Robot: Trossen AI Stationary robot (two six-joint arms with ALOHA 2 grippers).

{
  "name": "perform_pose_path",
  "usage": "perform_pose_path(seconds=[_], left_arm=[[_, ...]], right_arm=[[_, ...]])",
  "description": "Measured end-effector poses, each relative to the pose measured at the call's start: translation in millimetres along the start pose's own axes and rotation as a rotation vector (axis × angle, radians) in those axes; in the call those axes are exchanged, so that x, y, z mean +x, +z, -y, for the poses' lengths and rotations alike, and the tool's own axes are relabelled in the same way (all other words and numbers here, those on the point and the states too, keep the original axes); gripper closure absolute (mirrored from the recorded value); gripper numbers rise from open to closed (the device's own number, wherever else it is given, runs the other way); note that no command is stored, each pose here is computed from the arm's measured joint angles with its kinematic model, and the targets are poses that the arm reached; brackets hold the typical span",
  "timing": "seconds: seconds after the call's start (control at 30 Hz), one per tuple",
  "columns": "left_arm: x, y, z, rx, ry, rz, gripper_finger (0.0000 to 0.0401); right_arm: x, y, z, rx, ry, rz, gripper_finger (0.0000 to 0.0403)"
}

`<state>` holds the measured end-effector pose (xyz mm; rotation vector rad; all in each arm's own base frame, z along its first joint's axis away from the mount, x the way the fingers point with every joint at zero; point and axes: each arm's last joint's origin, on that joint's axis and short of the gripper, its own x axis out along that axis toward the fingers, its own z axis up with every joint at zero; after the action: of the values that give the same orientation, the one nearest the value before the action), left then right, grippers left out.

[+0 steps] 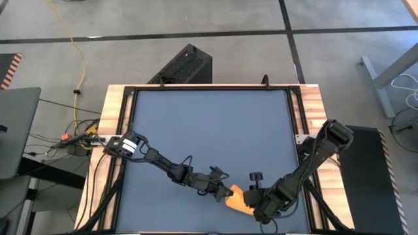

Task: Roll towel
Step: Roll the yellow microfiber towel

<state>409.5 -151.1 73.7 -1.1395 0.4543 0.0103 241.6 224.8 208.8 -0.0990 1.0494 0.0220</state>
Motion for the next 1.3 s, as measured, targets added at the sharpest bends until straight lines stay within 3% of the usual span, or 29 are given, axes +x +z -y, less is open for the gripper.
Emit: perform_pose_path(seconds=[0.17, 0.43, 0.83, 1.17, 1.3], left_arm=[[0.7, 6.8, -2.3, -0.038, 0.001, 0.0, 0.0401], [1.5, 15.6, -5.5, -0.096, 0.01, 0.016, 0.0401], [1.5, 16.4, -5.9, -0.106, 0.014, 0.027, 0.0401], [1.5, 16.9, -5.9, -0.102, 0.016, 0.036, 0.0401], [1.5, 15.9, -5.6, -0.011, 0.011, 0.015, 0.0401]], right_arm=[[-15.4, 7.0, 10.1, 0.105, 0.161, -0.062, 0.0267], [-24.2, 8.1, -9.9, 0.204, 0.242, 0.04, 0.0259], [-1.8, -23.3, -43.1, 0.25, 0.015, 0.117, 0.0261], [22.4, -26.8, -19.9, 0.321, -0.078, 0.12, 0.0261], [32.7, -30.1, -7.2, 0.331, -0.119, 0.089, 0.0265]])
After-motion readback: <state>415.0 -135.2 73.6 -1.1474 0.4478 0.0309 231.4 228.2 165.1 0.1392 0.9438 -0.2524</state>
